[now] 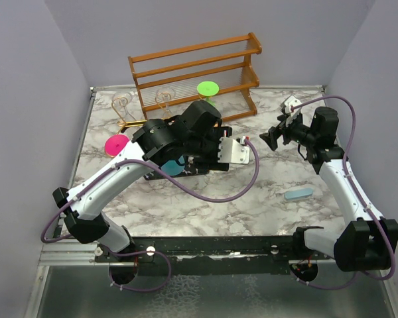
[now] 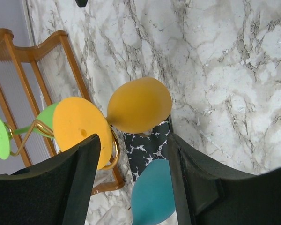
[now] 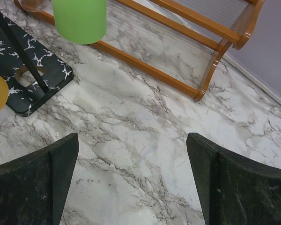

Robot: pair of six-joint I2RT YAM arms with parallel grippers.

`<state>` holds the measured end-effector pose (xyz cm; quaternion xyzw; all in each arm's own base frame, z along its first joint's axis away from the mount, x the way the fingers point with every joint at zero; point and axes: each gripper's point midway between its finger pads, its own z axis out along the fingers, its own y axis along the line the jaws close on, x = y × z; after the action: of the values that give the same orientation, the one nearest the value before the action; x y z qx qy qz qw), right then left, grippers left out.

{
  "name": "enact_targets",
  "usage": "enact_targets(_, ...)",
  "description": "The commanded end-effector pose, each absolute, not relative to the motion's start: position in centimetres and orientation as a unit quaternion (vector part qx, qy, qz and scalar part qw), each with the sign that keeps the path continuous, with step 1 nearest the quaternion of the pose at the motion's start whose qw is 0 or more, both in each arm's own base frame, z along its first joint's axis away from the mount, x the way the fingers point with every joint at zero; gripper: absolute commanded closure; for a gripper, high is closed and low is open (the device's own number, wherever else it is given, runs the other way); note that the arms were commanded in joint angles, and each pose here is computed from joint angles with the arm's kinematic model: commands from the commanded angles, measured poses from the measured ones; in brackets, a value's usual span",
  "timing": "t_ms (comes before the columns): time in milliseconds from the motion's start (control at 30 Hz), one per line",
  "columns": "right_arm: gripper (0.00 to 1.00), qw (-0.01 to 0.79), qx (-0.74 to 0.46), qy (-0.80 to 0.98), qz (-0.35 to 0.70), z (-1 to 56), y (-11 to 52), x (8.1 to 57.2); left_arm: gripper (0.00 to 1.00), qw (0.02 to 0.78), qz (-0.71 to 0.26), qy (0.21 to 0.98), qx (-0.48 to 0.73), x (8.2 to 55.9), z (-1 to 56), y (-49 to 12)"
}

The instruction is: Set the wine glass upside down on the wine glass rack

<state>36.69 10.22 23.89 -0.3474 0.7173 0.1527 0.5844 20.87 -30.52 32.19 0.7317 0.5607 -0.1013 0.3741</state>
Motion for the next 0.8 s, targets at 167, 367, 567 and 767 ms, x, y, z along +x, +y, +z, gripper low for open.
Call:
enact_targets(167, 0.02, 0.593, -0.349, 0.711, 0.145, 24.2, 9.9, 36.7, 0.38, 0.411, -0.097, 0.561, 0.712, 20.9, 34.4, -30.0)
enact_targets(367, 0.00, 0.606, -0.314, 0.720, 0.124, 24.6, 8.6, 37.5, 0.37, 0.454, -0.085, 0.570, 0.679, 21.8, 37.1, -29.2)
enact_targets(567, 0.01, 0.615, -0.285, 0.727, 0.108, 25.2, 7.5, 38.2, 0.19, 0.503, -0.071, 0.585, 0.632, 23.0, 39.5, -27.2)
enact_targets(767, 0.01, 0.642, -0.218, 0.733, 0.053, 27.6, 5.0, 39.8, 0.01, 0.597, 0.007, 0.638, 0.486, 27.8, 43.0, -21.6)
